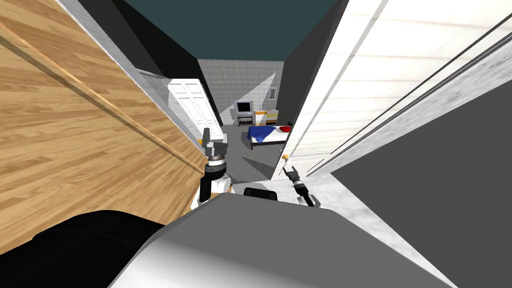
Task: Pull the door open
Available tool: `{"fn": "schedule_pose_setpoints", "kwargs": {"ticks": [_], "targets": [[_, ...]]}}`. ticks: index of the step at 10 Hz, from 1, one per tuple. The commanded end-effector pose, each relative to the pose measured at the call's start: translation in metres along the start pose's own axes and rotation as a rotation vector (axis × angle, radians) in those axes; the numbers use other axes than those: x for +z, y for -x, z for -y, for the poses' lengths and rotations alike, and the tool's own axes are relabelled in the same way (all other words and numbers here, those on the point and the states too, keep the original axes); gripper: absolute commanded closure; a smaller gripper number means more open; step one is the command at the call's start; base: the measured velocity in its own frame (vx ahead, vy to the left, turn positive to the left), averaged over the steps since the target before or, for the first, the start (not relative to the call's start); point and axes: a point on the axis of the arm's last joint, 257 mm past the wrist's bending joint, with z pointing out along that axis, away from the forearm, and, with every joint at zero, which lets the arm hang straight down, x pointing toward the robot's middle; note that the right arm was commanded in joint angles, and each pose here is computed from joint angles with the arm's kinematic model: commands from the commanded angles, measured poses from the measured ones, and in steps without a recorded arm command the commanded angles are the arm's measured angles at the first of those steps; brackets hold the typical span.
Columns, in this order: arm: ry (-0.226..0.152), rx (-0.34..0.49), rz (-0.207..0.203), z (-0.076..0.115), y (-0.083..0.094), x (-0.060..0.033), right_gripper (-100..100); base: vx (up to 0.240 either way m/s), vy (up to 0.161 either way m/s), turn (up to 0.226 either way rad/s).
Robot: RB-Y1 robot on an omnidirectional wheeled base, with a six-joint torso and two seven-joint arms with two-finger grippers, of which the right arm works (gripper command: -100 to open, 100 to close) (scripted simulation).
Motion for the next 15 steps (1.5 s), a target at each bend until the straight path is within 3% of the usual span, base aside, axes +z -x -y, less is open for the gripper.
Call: {"fn": "schedule_pose_setpoints", "kwargs": {"ticks": [1,4,7,9,10,11,15], "targets": [[-0.007,0.001,-0.001,0.005,-0.003,-0.0027,-100,0.086,0.052,0.010],[-0.028,0.000,-0.002,0.022,-0.002,-0.0092,-100,0.067,0.019,0.063],[-0.065,-0.005,-0.001,0.051,-0.001,-0.0203,-100,0.146,0.018,0.075],[-0.065,-0.005,-0.001,0.051,-0.001,-0.0203,-100,0.058,-0.003,0.003],[-0.062,0.010,-0.029,0.046,-0.012,-0.0301,-100,-0.018,0.013,-0.019],[-0.062,0.010,-0.029,0.046,-0.012,-0.0301,100,-0.021,0.006,-0.020],[-0.062,0.010,-0.029,0.046,-0.012,-0.0301,100,-0.001,-0.004,0.001]]}}
